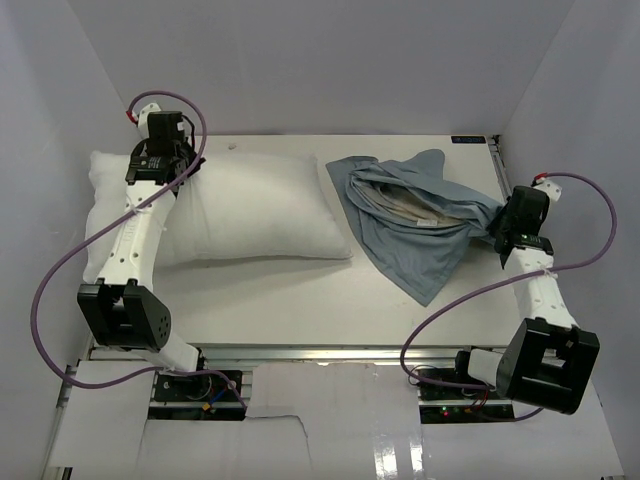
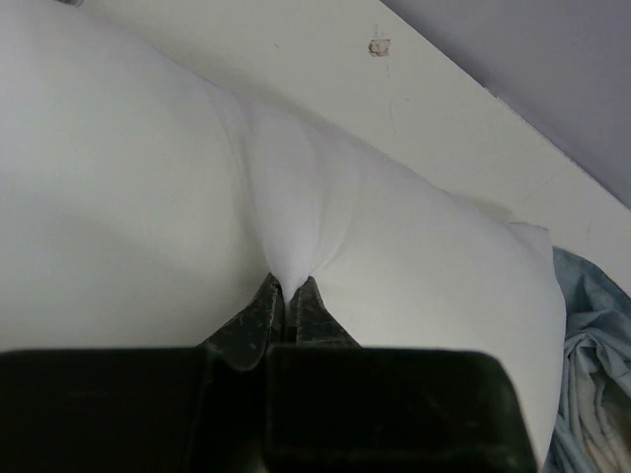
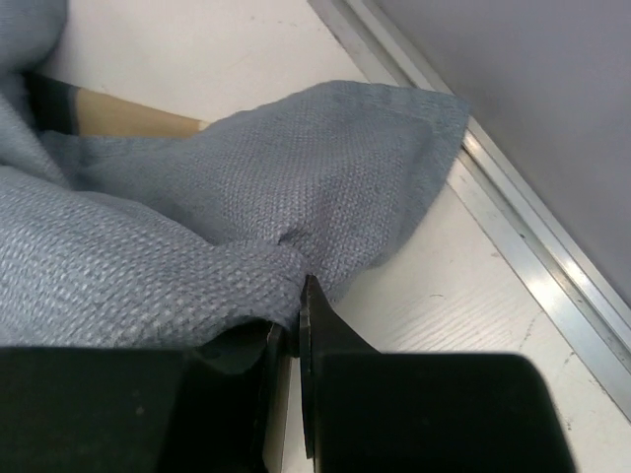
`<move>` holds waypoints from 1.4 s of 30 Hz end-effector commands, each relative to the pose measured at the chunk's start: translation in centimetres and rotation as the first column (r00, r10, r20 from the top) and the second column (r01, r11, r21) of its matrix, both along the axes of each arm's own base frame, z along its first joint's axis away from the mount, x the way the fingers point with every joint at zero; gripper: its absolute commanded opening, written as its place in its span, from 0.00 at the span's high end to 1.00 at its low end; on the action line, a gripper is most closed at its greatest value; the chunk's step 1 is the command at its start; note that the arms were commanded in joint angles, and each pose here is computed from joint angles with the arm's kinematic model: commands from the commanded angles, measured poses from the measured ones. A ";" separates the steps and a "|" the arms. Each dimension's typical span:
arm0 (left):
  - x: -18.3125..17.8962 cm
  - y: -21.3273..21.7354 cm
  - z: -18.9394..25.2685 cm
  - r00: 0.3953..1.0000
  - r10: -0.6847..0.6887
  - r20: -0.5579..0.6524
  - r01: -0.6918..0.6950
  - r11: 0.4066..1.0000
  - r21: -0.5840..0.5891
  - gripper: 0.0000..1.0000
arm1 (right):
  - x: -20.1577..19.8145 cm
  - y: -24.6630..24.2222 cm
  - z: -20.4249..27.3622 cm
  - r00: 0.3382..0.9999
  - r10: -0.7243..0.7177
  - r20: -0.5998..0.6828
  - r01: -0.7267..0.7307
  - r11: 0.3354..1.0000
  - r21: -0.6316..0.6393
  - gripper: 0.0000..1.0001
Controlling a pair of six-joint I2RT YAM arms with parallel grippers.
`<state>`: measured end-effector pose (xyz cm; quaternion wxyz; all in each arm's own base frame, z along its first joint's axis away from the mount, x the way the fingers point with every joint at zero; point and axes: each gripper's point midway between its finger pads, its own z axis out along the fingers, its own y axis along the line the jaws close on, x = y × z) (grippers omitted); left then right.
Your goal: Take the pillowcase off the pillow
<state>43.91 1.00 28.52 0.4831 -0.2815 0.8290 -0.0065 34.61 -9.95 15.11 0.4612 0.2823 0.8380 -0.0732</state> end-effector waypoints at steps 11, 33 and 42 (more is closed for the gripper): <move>0.8 -1.6 -1.7 0.949 0.239 0.208 -0.142 0.909 -0.393 1.00 | -0.4 9.1 -2.5 0.956 0.241 0.168 -0.265 0.953 0.145 0.92; 0.0 -4.4 3.4 0.923 -0.049 0.382 0.156 0.954 -0.255 0.02 | -1.1 8.9 1.3 0.953 0.265 0.145 -0.274 0.960 0.047 0.06; -1.8 -16.6 5.0 0.764 -0.552 0.335 0.578 0.815 0.024 0.02 | -0.6 14.5 9.9 0.912 0.409 0.041 -0.403 0.909 -0.102 0.10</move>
